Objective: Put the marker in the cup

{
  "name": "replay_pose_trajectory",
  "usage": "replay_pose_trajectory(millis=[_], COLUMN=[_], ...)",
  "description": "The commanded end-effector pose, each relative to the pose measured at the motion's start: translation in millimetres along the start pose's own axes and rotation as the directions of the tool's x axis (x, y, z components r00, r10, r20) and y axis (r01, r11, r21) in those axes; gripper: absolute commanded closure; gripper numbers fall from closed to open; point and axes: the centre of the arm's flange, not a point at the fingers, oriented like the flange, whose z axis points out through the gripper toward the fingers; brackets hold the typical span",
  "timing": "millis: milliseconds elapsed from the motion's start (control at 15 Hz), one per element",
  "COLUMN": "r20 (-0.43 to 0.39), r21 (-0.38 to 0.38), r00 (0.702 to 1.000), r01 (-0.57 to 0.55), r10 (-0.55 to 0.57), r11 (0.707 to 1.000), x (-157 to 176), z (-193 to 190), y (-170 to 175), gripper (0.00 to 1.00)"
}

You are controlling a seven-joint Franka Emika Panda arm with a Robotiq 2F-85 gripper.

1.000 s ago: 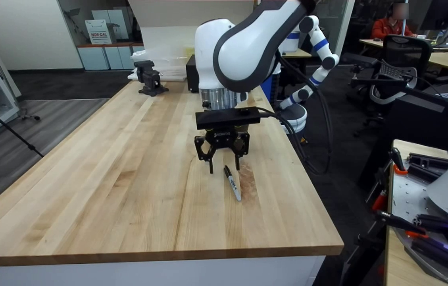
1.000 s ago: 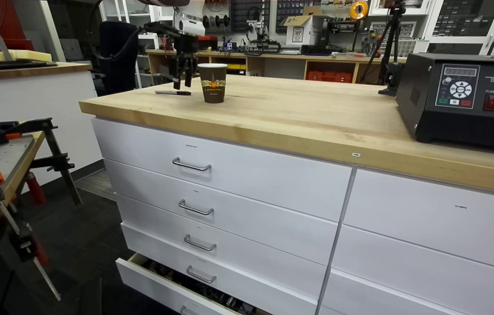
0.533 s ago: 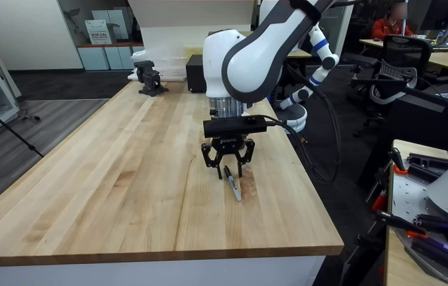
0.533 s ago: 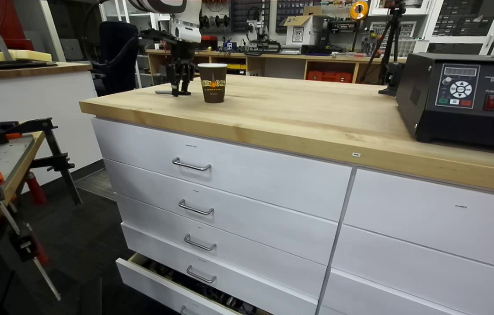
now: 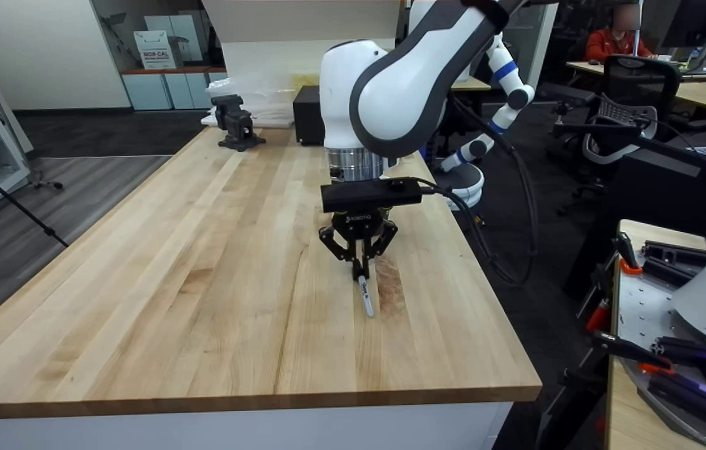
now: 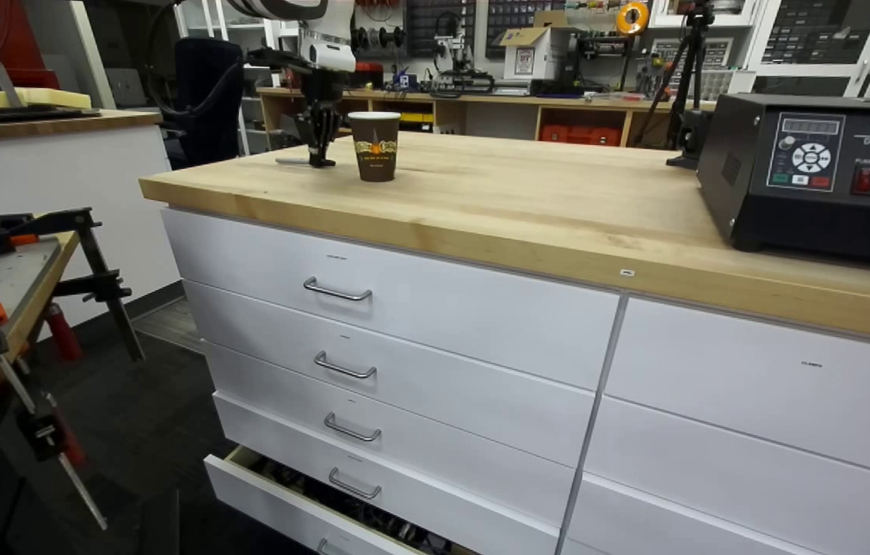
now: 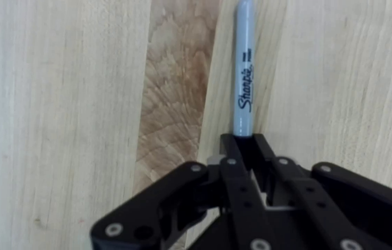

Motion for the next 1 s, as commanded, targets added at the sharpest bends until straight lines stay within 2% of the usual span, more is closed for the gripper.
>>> replay_pose_trajectory(millis=[0, 333, 467, 600, 733, 933], r20=[0.014, 0.008, -0.052, -0.159, -0.255, -0.356], r21=[-0.014, -0.076, -0.069, -0.044, -0.032, -0.016], r00=[0.998, 0.989, 0.986, 0.975, 0.955, 0.919], r01=[0.066, 0.147, 0.155, 0.148, 0.15, 0.174], r10=[-0.065, -0.147, -0.158, -0.153, -0.154, -0.168], r11=[0.998, 0.986, 0.986, 0.988, 0.988, 0.985], x=[-9, -3, 3, 6, 5, 1], z=[-34, -93, -119, -141, -155, -169], y=[23, 41, 49, 50, 45, 35], gripper=[0.96, 0.95, 0.95, 0.95, 0.94, 0.94])
